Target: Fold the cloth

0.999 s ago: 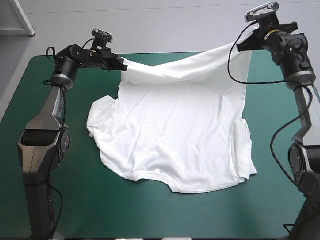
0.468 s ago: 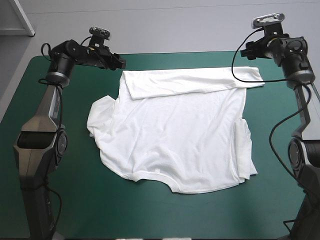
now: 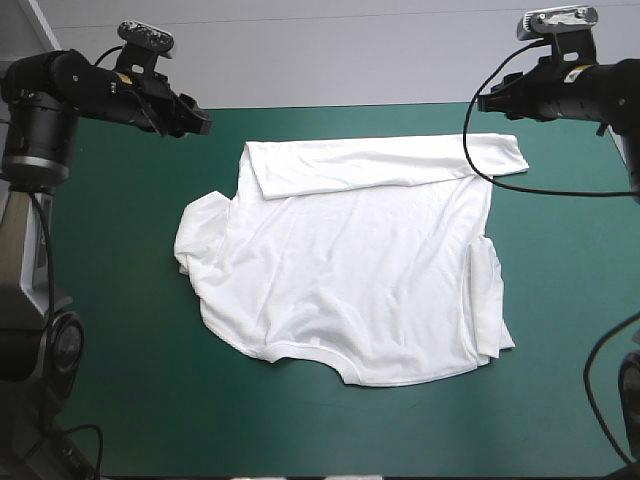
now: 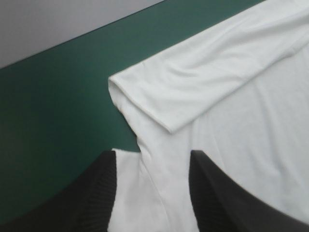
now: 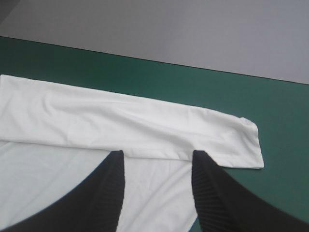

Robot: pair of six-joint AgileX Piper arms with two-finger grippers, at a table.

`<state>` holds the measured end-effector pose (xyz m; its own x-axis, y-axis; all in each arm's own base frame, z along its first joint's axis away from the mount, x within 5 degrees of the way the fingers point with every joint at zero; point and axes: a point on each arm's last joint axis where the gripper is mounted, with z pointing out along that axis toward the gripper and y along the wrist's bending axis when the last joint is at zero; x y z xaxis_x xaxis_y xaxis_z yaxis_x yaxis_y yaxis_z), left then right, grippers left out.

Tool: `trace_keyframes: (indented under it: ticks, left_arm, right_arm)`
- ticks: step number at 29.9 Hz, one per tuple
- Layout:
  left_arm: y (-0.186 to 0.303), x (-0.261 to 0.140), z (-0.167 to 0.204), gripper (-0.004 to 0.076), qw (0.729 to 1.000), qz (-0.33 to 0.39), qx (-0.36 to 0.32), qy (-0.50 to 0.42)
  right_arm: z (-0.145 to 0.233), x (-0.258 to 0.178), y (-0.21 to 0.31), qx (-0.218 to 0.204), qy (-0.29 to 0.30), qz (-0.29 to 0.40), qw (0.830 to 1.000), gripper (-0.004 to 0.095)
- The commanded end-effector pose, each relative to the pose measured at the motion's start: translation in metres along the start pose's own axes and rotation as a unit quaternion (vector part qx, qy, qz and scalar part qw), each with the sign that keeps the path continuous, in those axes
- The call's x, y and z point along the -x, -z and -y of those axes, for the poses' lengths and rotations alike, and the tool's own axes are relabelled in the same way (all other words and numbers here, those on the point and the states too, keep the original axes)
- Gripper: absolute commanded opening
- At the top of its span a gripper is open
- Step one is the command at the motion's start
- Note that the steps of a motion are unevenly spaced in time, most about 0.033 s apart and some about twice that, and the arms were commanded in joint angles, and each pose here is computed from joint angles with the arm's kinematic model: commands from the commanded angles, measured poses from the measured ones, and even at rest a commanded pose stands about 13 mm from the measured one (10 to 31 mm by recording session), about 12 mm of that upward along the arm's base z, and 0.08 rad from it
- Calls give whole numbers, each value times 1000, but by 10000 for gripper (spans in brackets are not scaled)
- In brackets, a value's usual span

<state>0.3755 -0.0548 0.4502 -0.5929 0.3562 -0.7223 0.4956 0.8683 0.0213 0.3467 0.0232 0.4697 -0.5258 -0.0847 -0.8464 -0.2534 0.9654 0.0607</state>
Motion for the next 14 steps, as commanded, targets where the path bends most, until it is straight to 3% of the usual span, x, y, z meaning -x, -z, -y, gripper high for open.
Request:
trace_keyframes:
  ticks: [1,10,14]
  left_arm:
    - [32,-12,13,343,1000,10,14,12]
    - [8,-102,33,343,994,-53,13,91]
    - [-18,-143,39,343,985,-121,-10,124]
  right_arm:
    - [-10,-3,42,3,-7,38,999,414]
    - [-31,-78,79,31,-45,19,998,414]
    - [-38,-117,86,42,-53,-4,998,413]
